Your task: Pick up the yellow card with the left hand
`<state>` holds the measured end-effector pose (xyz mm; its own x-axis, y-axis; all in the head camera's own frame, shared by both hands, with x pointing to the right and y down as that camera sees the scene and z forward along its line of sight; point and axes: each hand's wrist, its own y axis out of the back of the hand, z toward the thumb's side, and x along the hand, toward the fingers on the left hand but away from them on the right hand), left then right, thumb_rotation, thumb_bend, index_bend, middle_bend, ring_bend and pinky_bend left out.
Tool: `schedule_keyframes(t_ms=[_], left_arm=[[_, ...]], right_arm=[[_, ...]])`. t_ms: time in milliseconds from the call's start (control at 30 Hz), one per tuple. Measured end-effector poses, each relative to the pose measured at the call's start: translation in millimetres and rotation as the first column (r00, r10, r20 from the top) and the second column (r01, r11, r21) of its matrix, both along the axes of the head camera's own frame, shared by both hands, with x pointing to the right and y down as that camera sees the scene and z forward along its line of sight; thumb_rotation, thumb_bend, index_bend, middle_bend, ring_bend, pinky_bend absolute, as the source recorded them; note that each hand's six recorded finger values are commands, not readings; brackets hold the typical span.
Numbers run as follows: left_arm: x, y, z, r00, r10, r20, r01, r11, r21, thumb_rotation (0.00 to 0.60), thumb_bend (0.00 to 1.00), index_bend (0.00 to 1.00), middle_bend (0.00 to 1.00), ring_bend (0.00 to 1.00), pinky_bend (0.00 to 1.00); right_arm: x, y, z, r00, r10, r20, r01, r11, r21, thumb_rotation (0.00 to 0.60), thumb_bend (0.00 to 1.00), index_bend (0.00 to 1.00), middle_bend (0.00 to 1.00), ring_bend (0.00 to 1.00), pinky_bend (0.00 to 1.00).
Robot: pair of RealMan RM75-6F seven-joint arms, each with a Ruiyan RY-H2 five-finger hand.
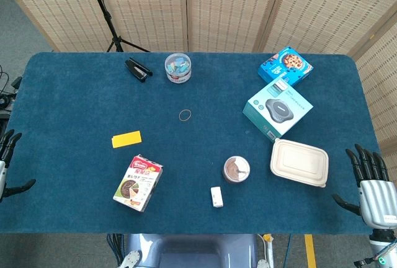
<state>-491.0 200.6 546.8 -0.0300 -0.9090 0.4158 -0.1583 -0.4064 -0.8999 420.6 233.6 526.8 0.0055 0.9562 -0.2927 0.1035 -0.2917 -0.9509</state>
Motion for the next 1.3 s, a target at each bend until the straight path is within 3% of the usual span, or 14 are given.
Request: schedule_keyframes(t_ms=[400, 567, 767, 1000, 1300], left_arm=[[0, -1, 3, 1.000, -0.001, -0.006, 0.001, 1.000, -0.009, 0.600, 0.05, 0.00, 0.00, 0.00, 0.00], [0, -4, 8, 1.000, 0.008, -0.006, -0.008, 1.000, -0.012, 0.600, 0.06, 0.00, 0.00, 0.00, 0.00], [4, -10, 30, 0.998, 0.043, -0.044, -0.045, 0.998, -0.044, 0.600, 0.06, 0.00, 0.00, 0.00, 0.00], [26, -27, 70, 0.983, 0.097, -0.154, -0.111, 0.990, -0.084, 0.600, 0.11, 0.00, 0.00, 0.00, 0.00], [62, -61, 115, 0.976, 0.148, -0.163, -0.166, 0.980, -0.105, 0.600, 0.12, 0.00, 0.00, 0.00, 0.00]], right_arm=[[1, -1, -1, 0.998, -0.008, -0.069, 0.011, 0.999, 0.038, 0.600, 0.00, 0.00, 0.00, 0.00, 0.00], [0, 0, -2, 0.998, -0.007, -0.060, 0.009, 0.999, 0.035, 0.600, 0.00, 0.00, 0.00, 0.00, 0.00], [1, 0, 1, 0.999, 0.000, -0.048, 0.001, 1.000, 0.017, 0.600, 0.00, 0.00, 0.00, 0.00, 0.00], [4, 0, 7, 0.999, 0.009, -0.035, -0.010, 1.000, -0.011, 0.600, 0.00, 0.00, 0.00, 0.00, 0.00], [9, -2, 12, 0.999, 0.031, -0.023, -0.031, 0.999, -0.032, 0.600, 0.00, 0.00, 0.00, 0.00, 0.00]])
